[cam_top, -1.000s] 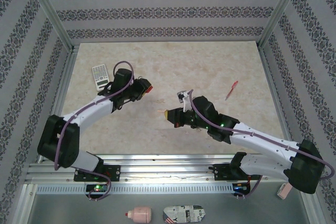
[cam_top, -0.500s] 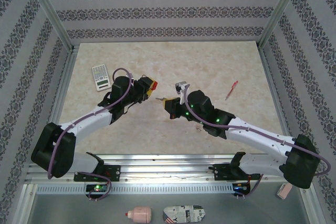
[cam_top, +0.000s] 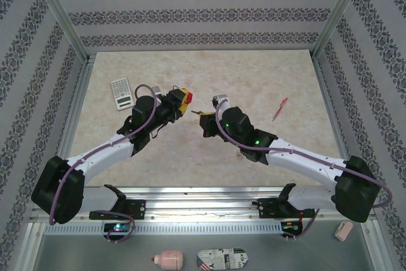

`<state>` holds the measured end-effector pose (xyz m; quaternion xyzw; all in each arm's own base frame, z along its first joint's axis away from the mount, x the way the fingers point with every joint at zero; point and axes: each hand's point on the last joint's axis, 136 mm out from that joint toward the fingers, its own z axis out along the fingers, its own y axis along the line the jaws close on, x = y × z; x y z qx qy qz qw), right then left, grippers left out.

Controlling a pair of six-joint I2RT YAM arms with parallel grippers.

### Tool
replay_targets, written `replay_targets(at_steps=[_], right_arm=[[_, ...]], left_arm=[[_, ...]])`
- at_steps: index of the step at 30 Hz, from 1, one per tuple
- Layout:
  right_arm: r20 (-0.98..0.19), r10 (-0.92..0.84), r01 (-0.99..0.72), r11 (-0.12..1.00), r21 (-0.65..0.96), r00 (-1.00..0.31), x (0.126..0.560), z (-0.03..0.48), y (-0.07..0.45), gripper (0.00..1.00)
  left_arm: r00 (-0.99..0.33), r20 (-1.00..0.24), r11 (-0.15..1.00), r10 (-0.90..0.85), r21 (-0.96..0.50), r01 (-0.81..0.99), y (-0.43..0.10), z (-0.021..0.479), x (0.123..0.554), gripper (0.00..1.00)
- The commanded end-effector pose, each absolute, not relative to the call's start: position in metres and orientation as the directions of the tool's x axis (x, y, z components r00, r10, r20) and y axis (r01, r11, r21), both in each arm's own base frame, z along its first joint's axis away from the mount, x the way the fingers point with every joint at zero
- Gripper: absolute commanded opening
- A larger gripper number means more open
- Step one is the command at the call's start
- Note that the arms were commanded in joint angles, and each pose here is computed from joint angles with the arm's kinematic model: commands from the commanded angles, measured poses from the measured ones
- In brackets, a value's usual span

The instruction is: Unlock with the key

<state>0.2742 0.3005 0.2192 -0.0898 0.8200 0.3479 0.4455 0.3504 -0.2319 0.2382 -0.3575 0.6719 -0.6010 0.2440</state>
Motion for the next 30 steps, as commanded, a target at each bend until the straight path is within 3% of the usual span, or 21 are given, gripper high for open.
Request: replay_targets(at_steps=[1, 30], right_arm=[[-0.841, 0.23, -0.478, 0.736, 0.479, -0.489, 0.29, 0.255, 0.302, 0.0], [-0.853, 0.188, -0.453, 0.781, 0.43, -0.487, 0.306, 0.236, 0.298, 0.0]], left_arm=[[-0.618, 0.125, -0.042, -0.776, -0.988, -0.148, -0.234, 0.255, 0.348, 0.0], [-0.633, 0.145, -0.052, -0.76, -0.985, -0.162, -0.247, 0.258, 0.344, 0.0]])
